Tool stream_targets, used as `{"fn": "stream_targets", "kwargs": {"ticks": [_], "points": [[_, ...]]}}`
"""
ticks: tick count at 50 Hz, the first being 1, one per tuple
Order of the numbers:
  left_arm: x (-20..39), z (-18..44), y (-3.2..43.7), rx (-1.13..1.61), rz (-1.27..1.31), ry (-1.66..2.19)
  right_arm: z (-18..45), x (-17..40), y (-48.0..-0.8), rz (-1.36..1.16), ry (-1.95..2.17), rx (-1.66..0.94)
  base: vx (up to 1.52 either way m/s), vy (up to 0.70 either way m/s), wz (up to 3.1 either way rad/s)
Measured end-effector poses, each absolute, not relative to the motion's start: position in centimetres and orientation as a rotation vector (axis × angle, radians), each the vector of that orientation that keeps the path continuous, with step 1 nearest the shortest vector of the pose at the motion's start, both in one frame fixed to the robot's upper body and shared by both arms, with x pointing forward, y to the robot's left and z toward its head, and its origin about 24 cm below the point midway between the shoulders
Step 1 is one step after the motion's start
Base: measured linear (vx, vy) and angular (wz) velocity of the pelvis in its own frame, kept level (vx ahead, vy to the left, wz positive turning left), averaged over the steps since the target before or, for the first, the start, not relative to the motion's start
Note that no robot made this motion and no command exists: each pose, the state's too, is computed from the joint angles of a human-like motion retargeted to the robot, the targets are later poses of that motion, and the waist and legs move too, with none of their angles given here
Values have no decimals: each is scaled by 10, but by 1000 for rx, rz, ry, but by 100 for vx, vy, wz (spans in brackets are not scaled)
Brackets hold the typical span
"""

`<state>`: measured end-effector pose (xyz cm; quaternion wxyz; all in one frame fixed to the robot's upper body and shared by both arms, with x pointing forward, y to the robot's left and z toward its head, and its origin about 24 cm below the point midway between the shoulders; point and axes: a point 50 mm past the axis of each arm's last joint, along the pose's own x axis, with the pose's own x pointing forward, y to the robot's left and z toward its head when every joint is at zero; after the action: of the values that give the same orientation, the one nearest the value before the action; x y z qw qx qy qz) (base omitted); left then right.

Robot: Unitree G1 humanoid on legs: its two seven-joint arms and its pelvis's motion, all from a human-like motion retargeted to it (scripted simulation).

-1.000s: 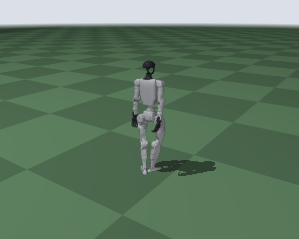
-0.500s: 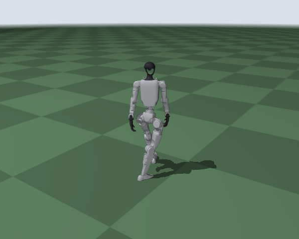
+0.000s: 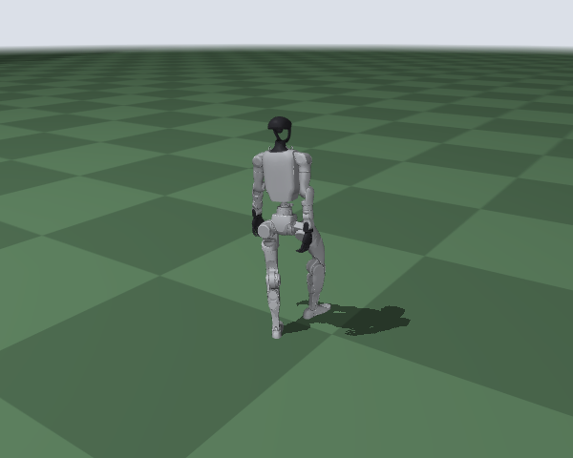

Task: Walk run

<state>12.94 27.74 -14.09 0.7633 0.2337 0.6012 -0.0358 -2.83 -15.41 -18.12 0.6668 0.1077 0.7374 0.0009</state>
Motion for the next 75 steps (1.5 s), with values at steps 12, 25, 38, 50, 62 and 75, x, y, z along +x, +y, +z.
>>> {"fn": "stream_targets", "kwargs": {"ticks": [12, 25, 38, 50, 62, 75], "points": [[112, -151, 258, 787, -340, 1260, -182, -9, -167, -118, 1616, 282, 97, -19, 30], [-55, -169, 224, 581, -535, 1858, -170, 96, -192, 33, 1346, -54, 93, -25, 13], [-85, -158, 218, 303, -451, 2080, -158, 134, -195, 213, 1205, -134, 97, -14, -46], [56, -159, 268, 551, -163, 1603, -179, 30, -163, 45, 1295, 112, 108, -2, -42], [202, -99, 295, 825, -181, 1030, -180, -13, -157, -64, 1435, 233, 85, -20, 55], [5, -171, 233, 491, -426, 1740, -181, 13, -161, 18, 1396, 90, 110, -28, 30]]}}
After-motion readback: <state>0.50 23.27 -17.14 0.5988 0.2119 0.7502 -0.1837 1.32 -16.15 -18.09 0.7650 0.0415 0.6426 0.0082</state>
